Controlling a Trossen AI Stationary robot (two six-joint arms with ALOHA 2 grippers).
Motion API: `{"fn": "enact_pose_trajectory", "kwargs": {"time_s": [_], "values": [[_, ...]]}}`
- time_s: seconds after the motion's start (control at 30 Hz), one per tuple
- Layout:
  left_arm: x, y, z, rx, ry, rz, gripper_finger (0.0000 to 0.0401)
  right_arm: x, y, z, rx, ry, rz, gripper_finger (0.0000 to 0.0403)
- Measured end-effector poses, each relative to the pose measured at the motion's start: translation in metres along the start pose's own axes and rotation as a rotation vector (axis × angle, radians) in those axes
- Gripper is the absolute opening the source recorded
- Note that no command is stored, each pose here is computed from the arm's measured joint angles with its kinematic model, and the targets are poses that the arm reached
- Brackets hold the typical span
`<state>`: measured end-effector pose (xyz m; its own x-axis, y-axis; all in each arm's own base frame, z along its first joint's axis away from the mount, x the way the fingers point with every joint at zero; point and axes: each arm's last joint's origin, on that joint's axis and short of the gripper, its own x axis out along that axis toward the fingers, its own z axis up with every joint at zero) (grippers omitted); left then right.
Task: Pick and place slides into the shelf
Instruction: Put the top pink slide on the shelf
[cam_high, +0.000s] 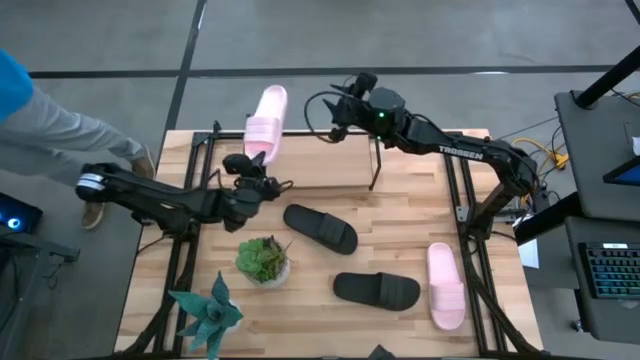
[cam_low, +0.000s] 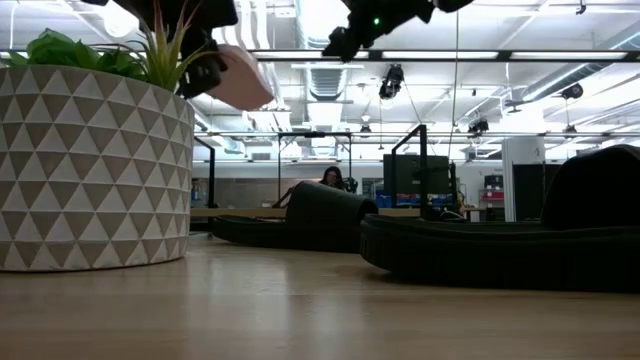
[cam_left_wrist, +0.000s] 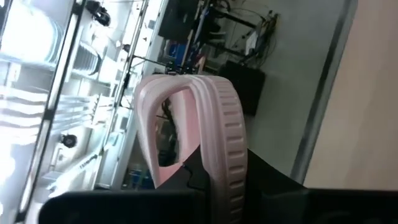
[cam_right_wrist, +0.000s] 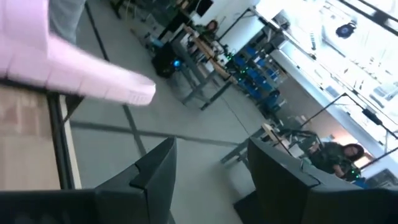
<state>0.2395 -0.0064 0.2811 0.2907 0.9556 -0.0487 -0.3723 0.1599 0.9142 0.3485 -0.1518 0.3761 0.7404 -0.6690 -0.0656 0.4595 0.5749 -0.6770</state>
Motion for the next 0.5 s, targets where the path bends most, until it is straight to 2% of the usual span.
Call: {"fn": "enact_pose_trajectory", "kwargs": {"time_s": [0.27, 0.5], "values": [[0.003, -0.028, 0.011, -0.066, -0.002, -0.023, 0.0014, -0.018, -0.018, 0.012, 0.091, -0.052, -0.027, 0.0187], [0.006, -0.053, 0.014, -0.13, 0.012, -0.032, 0.0013, -0.021, -0.019, 0.011, 0.107, -0.036, -0.012, 0.0187]]}}
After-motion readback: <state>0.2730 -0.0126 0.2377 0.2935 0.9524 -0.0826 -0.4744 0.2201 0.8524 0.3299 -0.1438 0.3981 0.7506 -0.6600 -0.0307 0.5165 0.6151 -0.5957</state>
